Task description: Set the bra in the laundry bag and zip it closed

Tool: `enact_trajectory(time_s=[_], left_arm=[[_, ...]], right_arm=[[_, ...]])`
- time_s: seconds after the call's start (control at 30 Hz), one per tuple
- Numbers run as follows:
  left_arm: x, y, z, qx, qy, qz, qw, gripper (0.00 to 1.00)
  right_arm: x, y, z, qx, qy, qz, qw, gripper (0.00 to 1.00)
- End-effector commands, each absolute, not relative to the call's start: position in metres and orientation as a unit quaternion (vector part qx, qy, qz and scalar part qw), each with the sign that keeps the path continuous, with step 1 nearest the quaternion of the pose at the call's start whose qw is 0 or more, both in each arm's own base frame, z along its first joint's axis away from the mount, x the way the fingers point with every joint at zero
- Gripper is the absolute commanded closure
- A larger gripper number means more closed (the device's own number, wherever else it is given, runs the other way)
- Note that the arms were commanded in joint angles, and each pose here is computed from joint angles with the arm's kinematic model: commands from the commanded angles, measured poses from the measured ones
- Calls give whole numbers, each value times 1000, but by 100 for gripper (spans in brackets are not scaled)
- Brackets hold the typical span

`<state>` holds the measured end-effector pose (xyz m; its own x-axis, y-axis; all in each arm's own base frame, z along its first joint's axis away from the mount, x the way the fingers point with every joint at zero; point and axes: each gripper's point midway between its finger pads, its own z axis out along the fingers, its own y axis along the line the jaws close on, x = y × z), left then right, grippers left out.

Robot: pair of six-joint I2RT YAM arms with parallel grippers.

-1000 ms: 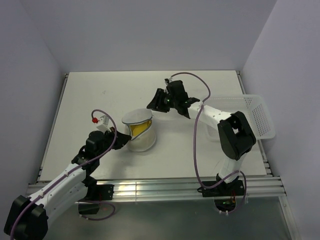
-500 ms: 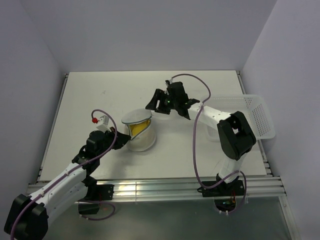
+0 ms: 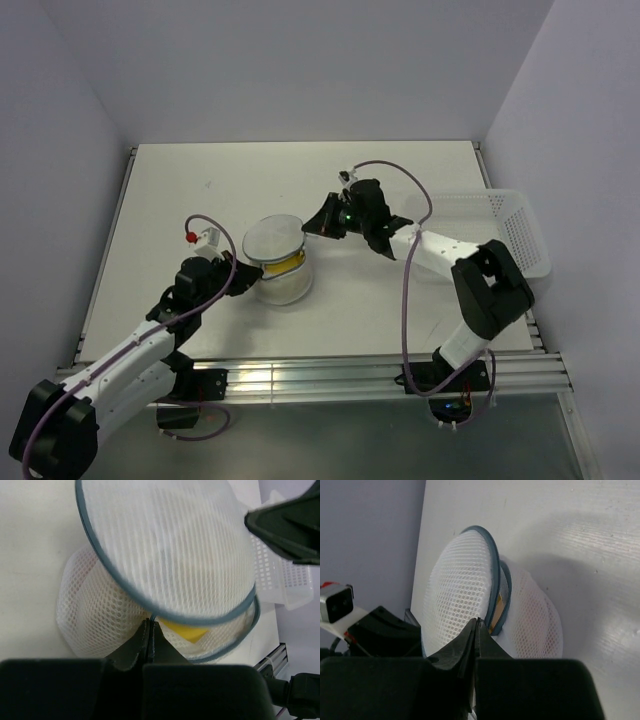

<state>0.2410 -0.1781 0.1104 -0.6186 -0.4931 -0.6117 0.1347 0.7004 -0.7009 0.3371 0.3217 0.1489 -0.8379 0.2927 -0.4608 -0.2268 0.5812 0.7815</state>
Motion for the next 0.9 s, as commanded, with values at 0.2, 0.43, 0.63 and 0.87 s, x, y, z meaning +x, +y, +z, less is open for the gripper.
enact_trajectory(time_s=[0.2,0.43,0.63,0.87], left_arm=[[291,-187,172,-126,774,-384,487,100],[322,-181,193,-153,754,-377,516,100],[335,-183,200,-160,750,-384,515,100],[306,-168,181,-164,765,-365,504,99]], right_arm=[[296,287,200,-18,791,442,423,100],[262,270,175,13,790,420,447,100],[241,269,158,17,800,411,437,100],[259,239,178,83,806,351,469,49]])
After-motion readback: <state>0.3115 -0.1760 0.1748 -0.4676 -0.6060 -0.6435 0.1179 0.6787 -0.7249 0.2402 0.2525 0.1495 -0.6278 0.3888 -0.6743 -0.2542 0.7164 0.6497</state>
